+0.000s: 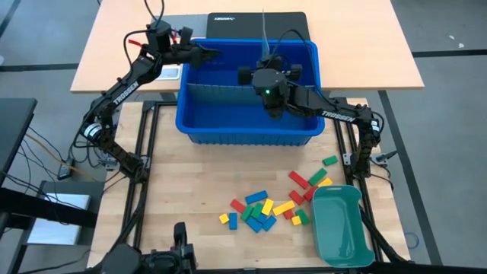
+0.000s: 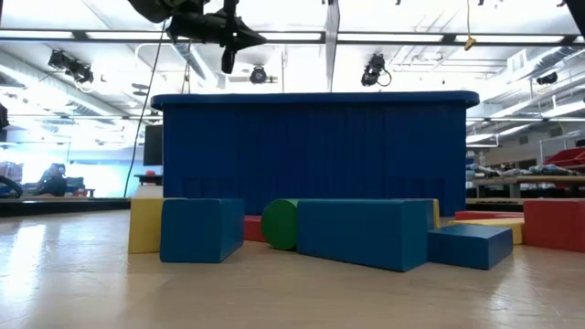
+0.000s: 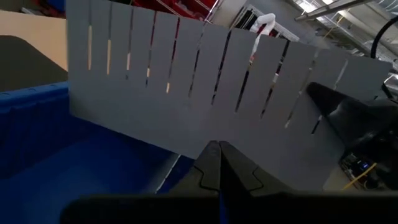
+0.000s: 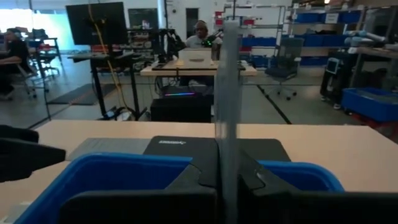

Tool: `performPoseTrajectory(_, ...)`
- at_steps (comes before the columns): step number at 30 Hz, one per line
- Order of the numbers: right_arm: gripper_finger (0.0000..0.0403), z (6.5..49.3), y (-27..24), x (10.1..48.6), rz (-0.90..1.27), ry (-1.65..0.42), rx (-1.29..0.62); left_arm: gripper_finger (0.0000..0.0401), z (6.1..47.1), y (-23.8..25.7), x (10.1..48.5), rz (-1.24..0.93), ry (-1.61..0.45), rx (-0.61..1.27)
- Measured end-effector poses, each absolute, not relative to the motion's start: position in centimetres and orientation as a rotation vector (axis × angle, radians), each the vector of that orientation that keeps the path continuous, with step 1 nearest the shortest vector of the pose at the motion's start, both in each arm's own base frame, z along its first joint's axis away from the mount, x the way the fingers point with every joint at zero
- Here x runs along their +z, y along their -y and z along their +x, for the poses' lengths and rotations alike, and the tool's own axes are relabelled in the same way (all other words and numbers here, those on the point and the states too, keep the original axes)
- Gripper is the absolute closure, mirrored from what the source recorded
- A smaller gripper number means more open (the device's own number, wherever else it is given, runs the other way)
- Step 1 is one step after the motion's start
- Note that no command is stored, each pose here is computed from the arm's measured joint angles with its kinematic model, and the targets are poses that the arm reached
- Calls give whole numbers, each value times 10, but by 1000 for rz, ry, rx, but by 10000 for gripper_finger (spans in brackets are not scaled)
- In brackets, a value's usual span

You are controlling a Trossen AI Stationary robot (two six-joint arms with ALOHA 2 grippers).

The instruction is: Sort Items/Unsort Items

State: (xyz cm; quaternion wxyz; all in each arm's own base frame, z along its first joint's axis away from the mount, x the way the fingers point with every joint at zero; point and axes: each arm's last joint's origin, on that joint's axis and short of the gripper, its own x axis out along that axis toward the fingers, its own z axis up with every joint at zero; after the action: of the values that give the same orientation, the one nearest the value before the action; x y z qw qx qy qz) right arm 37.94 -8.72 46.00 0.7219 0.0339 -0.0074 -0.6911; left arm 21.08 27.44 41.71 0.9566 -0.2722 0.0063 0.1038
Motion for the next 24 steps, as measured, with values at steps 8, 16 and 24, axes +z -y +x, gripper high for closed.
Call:
performPoseTrajectory(8,403,380,87,464,83,40,-1519,396,211,-274,417,-556,-16,212)
performPoseTrajectory(16,403,382,94,469,45,19,-1452,396,218,-269,416,-553,-22,210)
performPoseTrajectory(24,403,381,96,473,53,47,-1473,396,222,-266,416,-530,-29,187)
